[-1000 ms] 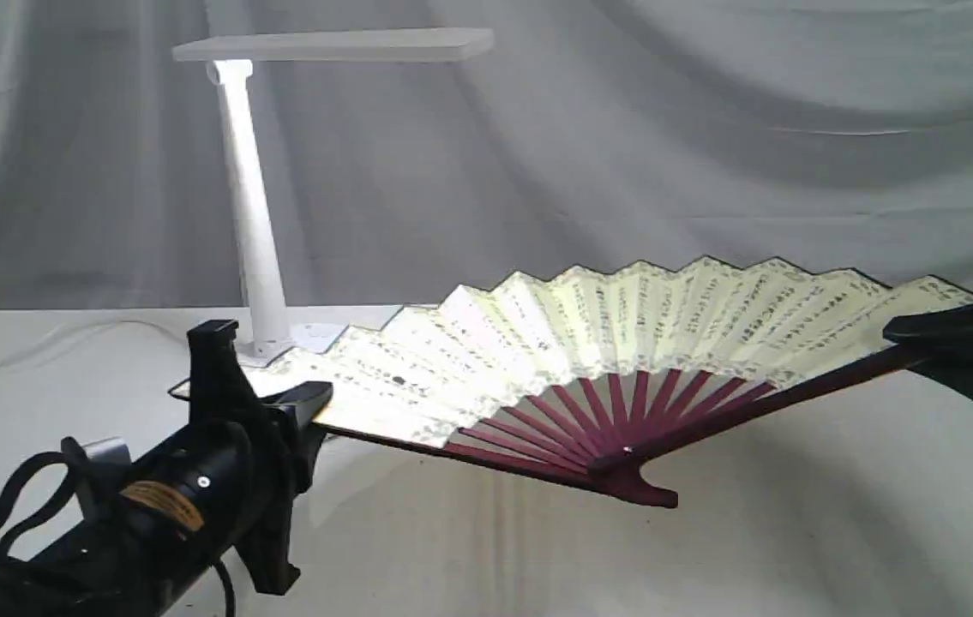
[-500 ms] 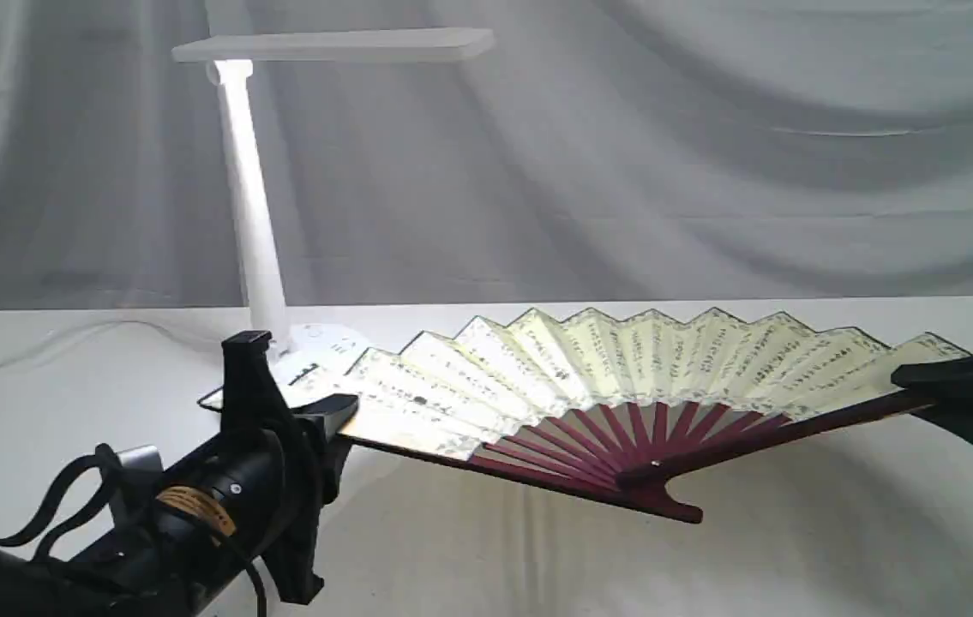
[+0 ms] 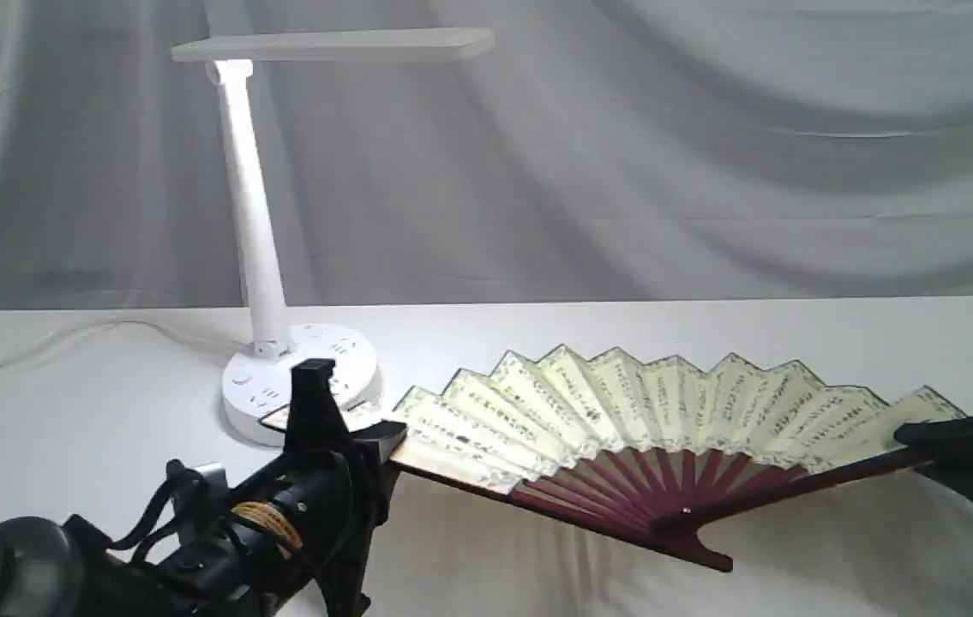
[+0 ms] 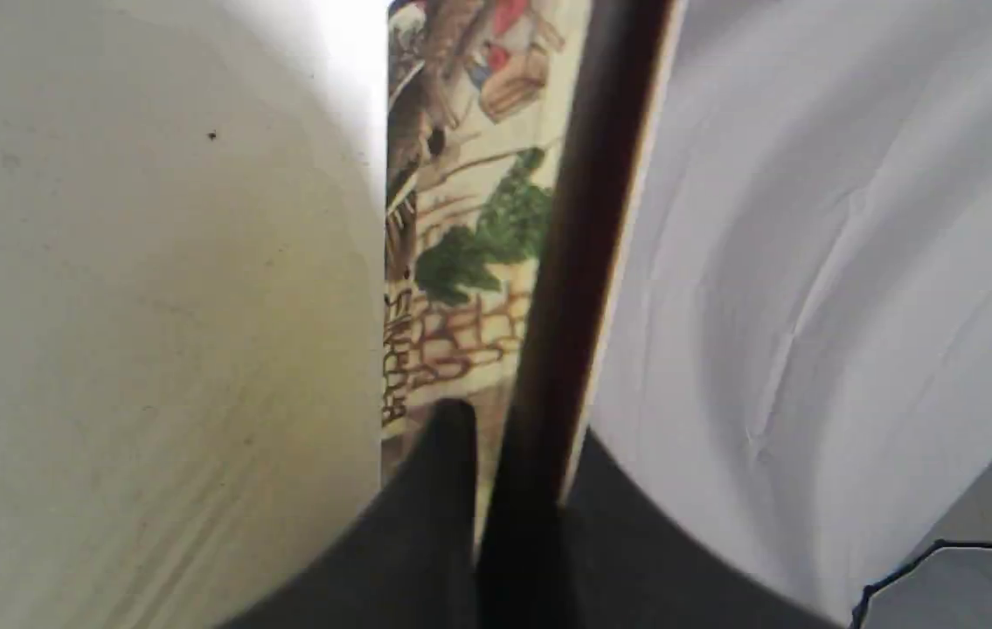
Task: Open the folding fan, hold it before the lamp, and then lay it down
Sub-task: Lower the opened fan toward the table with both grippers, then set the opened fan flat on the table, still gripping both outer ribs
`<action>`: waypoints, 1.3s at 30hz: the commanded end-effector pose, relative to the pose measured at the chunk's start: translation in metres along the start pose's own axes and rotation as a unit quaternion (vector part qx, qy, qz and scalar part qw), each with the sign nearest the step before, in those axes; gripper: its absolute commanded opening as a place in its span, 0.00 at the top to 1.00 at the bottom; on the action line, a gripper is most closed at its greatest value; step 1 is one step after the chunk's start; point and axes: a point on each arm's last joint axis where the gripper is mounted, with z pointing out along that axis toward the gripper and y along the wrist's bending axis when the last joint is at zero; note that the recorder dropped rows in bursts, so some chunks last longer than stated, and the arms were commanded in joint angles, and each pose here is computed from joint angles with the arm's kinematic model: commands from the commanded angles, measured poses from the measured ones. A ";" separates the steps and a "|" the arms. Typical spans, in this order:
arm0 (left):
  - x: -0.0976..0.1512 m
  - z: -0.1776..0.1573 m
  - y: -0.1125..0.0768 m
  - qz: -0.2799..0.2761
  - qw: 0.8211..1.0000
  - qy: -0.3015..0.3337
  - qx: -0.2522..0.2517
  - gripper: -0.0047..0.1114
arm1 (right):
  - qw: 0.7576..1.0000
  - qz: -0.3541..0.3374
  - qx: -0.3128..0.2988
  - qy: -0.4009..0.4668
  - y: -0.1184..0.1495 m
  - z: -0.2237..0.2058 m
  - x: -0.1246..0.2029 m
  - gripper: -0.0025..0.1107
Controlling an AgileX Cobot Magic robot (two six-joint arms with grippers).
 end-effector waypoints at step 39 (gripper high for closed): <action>-0.009 0.009 0.023 -0.056 0.997 -0.042 -0.041 0.73 | 0.996 -0.037 0.061 0.047 -0.042 0.015 0.003 0.73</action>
